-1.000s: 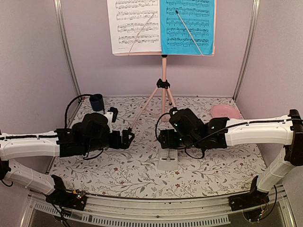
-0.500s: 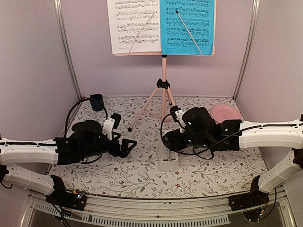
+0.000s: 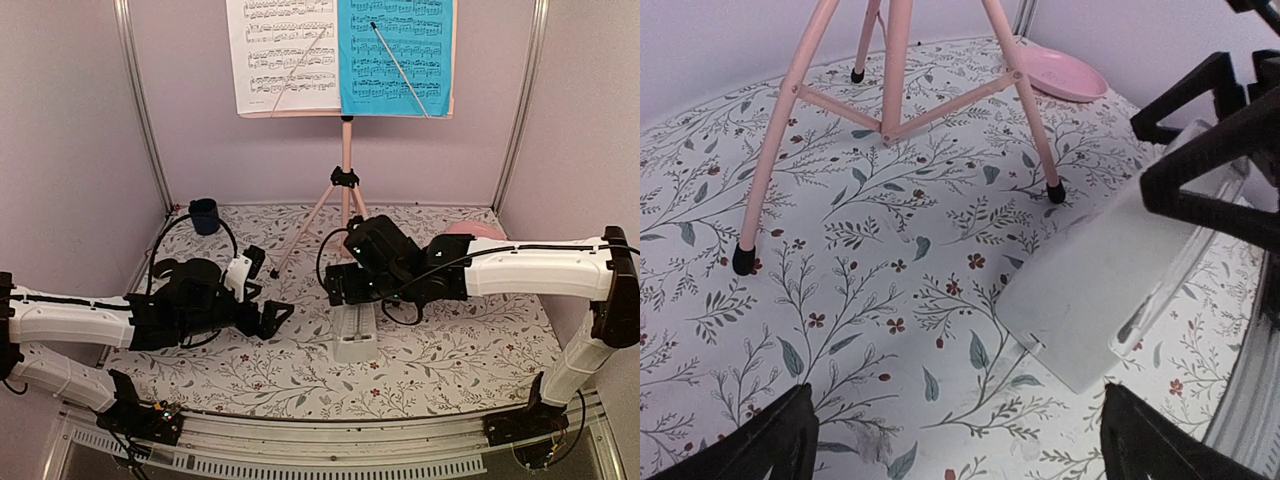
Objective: Set up the instrument practice props
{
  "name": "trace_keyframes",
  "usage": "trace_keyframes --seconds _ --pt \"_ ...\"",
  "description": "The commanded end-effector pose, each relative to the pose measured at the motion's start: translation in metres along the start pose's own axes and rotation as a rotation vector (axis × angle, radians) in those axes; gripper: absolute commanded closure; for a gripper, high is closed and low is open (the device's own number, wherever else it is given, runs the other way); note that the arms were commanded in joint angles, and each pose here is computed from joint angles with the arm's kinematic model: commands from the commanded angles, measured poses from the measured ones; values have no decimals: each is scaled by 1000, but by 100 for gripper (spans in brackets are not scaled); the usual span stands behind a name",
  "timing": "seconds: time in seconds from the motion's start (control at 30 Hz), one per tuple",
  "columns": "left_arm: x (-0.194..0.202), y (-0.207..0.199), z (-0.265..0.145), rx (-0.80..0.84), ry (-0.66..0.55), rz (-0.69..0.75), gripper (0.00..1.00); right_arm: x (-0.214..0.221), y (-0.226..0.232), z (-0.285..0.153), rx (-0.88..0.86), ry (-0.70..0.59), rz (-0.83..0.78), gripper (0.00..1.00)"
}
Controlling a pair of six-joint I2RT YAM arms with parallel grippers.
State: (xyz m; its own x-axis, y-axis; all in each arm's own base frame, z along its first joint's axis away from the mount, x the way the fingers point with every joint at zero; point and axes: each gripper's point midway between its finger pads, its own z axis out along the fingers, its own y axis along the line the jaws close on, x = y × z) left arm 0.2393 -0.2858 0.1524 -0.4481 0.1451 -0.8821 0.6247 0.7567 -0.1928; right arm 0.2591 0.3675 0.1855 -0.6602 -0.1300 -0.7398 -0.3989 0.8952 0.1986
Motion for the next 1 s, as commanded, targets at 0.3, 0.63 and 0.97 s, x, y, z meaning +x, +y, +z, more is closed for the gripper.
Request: trace_keyframes --seconds 0.3,0.63,0.97 --pt "0 8 2 -27 -22 18 1 17 -12 5 169 5 118 26" --pt "24 -34 -2 247 -54 192 6 7 15 -21 -97 -69 -123 49" --pt "82 -66 8 339 -9 420 5 7 39 -41 -338 -127 -355 55"
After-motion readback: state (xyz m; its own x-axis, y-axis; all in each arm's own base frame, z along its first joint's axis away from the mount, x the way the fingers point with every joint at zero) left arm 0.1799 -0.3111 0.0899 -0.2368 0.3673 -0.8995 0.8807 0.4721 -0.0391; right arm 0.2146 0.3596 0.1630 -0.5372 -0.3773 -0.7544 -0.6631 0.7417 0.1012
